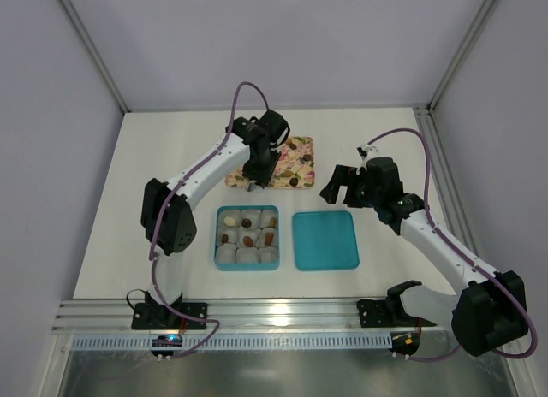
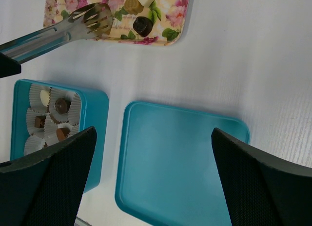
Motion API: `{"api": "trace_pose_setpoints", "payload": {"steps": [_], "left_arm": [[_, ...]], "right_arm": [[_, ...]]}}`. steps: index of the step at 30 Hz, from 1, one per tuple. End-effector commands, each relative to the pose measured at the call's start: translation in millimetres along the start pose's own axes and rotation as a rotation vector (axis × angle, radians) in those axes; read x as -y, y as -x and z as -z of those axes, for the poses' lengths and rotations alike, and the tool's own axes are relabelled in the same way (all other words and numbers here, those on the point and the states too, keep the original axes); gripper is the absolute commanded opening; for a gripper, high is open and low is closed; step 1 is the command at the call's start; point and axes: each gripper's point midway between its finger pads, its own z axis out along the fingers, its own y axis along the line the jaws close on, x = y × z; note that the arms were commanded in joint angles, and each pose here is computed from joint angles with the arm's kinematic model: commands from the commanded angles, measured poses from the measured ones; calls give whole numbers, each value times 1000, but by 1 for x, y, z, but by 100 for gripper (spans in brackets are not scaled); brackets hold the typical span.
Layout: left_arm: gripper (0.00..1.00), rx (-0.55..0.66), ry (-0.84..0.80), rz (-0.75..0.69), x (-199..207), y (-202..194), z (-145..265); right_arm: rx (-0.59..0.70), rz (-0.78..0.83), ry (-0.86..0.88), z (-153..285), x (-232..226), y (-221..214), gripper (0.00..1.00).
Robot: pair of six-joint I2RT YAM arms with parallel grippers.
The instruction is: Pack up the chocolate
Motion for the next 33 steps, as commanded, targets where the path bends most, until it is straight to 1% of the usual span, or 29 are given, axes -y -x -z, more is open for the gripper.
{"api": "trace_pose_setpoints", "payload": {"steps": [1, 12, 24, 30, 33], "left_arm": [[32, 44, 24, -17, -3, 15, 10], [31, 92, 44, 12, -7, 38, 15], [33, 59, 45, 12, -8, 35, 3], [39, 53, 46, 8, -9, 33, 2], [40, 58, 51, 7, -10, 34, 4]], "right_arm": [[54, 8, 26, 3, -8, 14, 100], [55, 13, 23, 3, -8, 15, 100], [54, 16, 21, 2, -8, 15, 100], [55, 14, 23, 2, -8, 16, 100], [54, 16, 23, 3, -8, 16, 100]]}}
